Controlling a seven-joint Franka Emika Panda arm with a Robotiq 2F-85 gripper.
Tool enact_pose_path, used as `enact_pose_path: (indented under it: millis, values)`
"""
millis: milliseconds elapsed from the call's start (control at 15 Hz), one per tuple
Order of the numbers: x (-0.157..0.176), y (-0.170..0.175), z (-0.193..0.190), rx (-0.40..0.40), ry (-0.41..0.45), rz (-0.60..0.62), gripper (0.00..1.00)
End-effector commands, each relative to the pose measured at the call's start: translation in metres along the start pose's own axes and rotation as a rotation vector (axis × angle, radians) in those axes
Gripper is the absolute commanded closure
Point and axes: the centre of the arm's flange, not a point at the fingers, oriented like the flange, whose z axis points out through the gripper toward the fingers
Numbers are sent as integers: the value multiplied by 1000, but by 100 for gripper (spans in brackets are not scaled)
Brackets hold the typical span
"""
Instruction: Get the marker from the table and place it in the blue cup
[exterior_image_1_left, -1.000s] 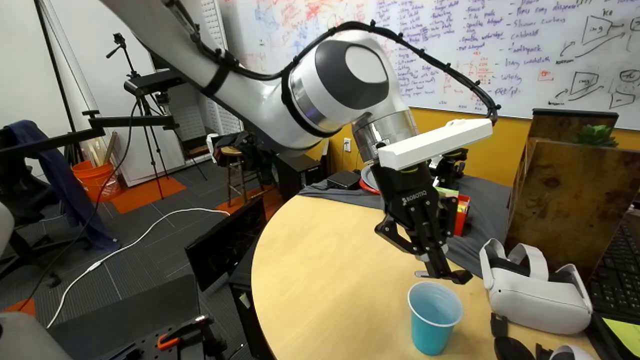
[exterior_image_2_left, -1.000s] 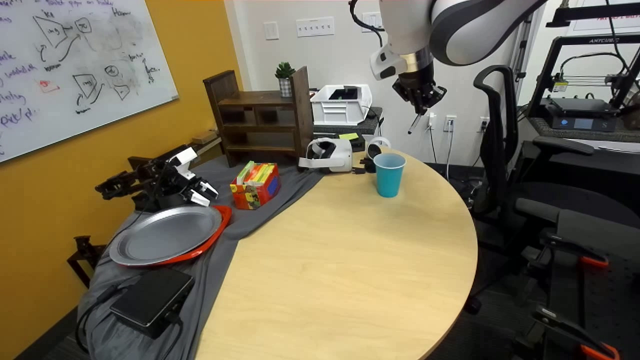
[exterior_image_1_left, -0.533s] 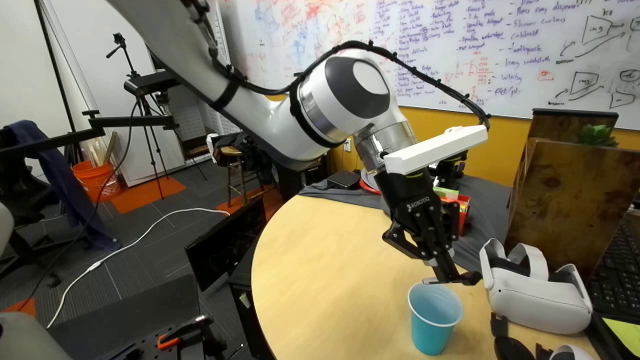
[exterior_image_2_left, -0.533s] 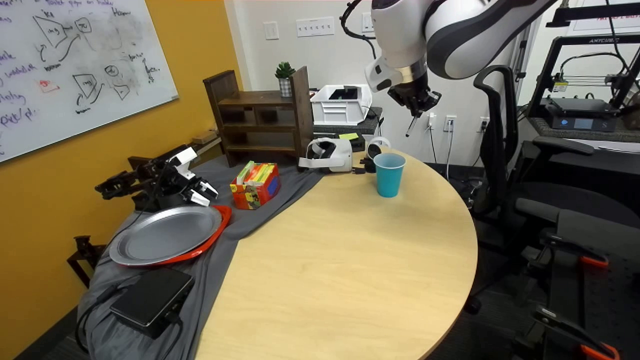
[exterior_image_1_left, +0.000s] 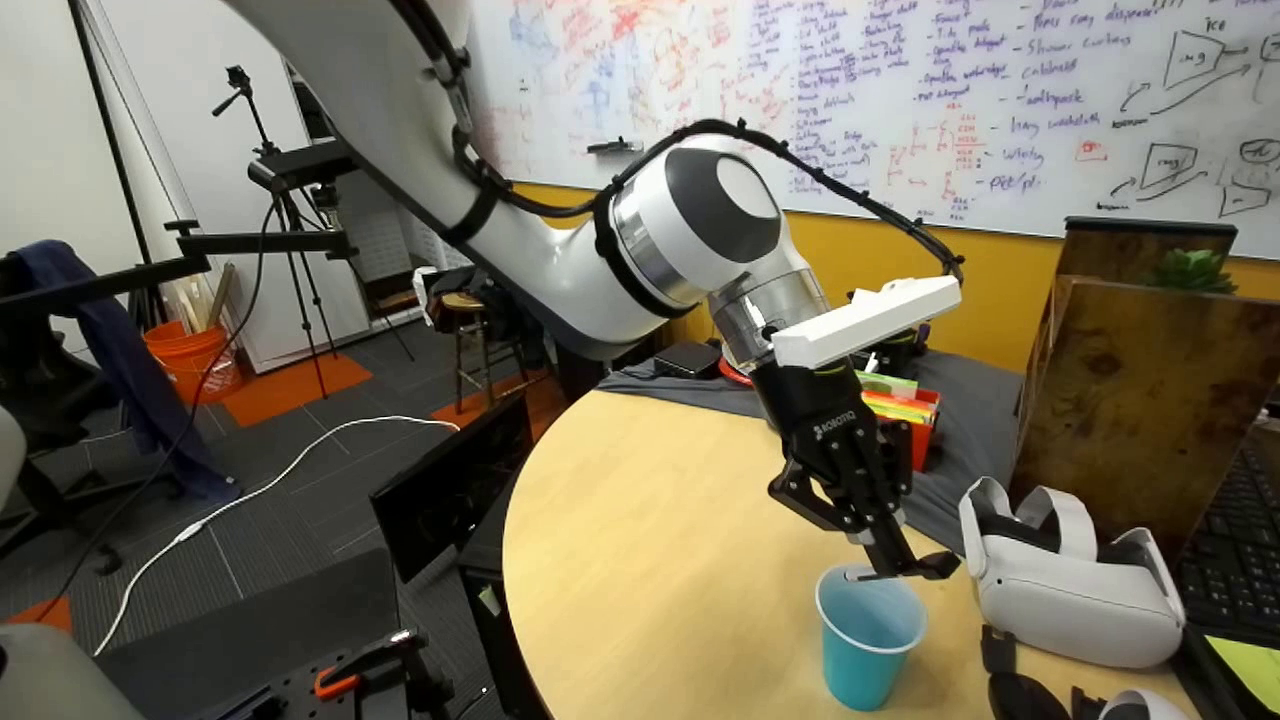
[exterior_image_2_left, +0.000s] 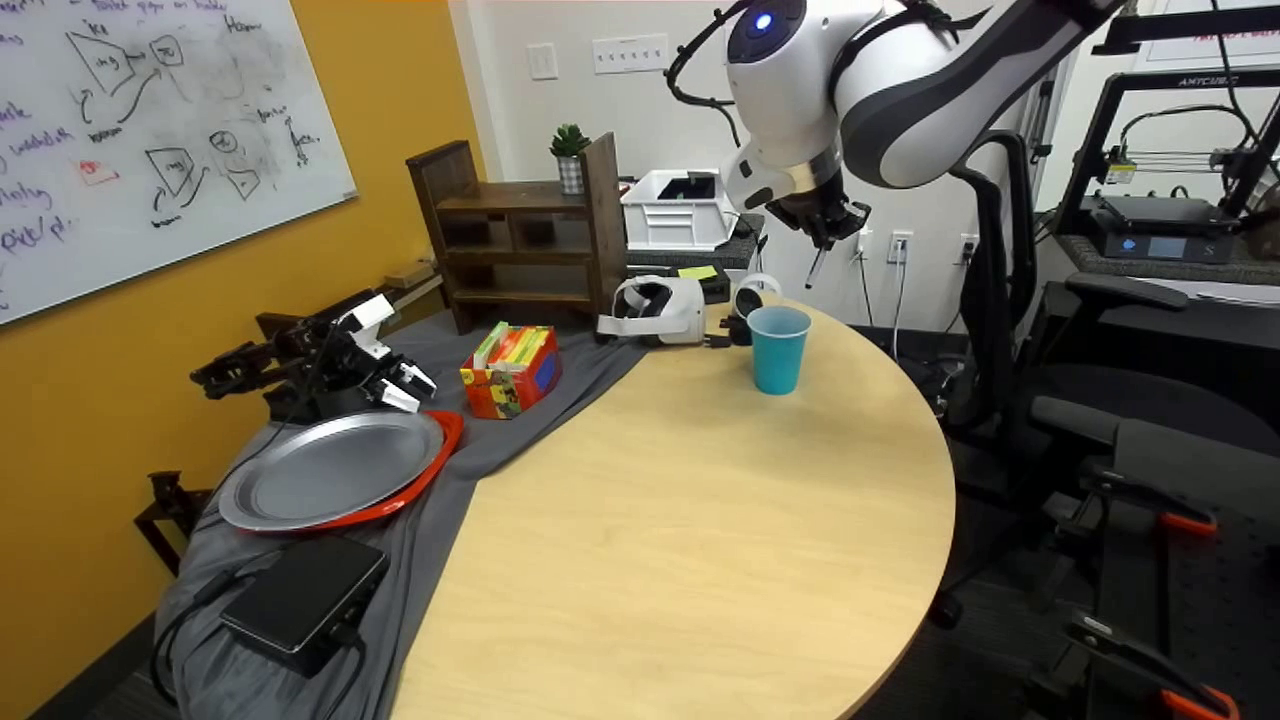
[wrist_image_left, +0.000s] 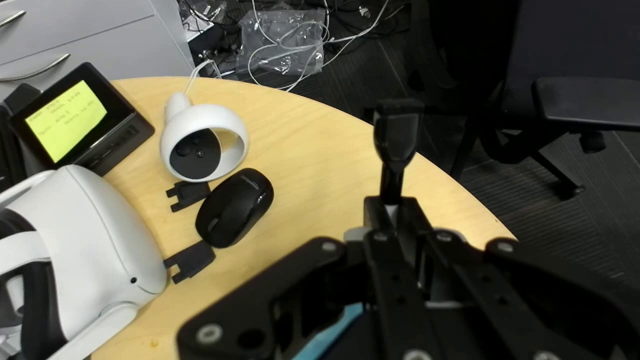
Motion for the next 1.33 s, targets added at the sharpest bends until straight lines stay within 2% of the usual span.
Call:
enact_pose_path:
  millis: [0,800,1267]
  values:
    - [9,9,5,-24,-25,6,97]
    - [32,23,20,-49,-66,-4,97]
    - [45,27,28,-37,-63,-26,97]
